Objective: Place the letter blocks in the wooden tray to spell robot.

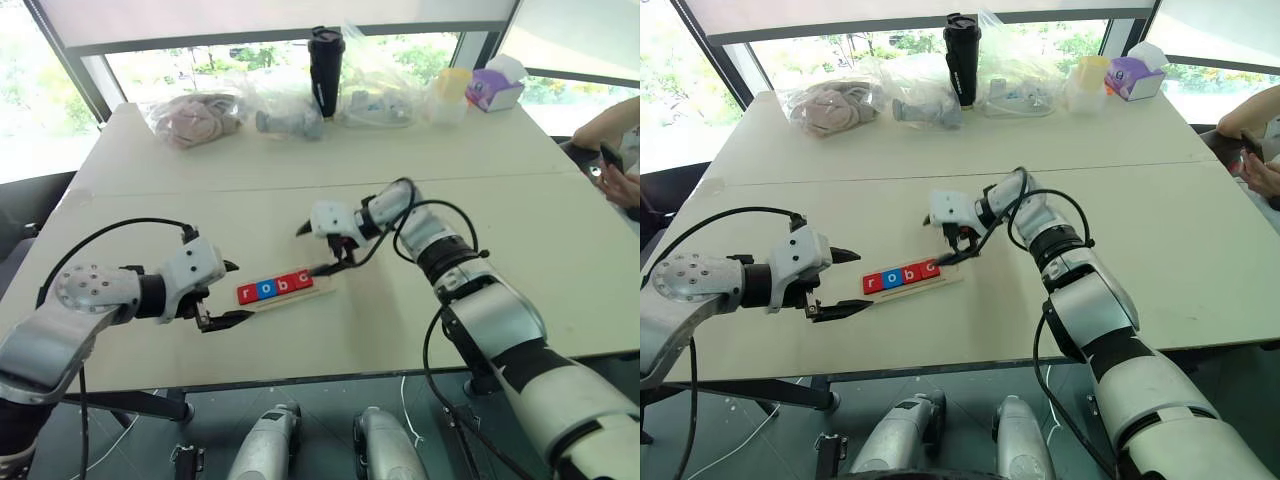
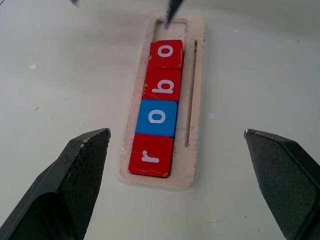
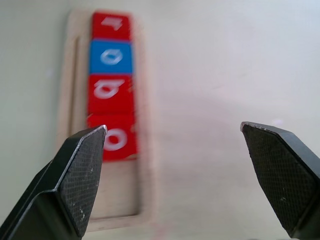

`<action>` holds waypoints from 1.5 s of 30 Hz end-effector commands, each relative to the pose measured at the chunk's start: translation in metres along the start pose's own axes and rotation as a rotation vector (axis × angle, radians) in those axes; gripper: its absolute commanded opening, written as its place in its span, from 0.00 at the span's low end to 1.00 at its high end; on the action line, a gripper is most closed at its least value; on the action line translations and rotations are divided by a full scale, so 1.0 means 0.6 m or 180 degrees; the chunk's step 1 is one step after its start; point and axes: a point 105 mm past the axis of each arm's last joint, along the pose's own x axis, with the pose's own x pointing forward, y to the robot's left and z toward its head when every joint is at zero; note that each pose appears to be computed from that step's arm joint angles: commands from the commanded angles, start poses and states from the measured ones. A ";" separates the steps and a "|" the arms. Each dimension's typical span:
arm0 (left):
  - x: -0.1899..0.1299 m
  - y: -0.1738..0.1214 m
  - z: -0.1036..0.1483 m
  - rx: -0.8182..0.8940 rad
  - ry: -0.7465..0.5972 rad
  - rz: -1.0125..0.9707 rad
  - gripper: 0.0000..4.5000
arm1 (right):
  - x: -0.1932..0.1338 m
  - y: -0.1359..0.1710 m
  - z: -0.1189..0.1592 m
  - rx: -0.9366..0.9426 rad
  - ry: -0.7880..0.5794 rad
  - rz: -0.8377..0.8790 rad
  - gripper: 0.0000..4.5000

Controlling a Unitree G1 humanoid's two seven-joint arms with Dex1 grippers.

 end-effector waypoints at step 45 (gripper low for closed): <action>0.020 0.087 0.102 -0.0111 -0.1037 0.0582 1.00 | -0.101 0.009 -0.197 0.2324 0.0466 -0.3095 0.45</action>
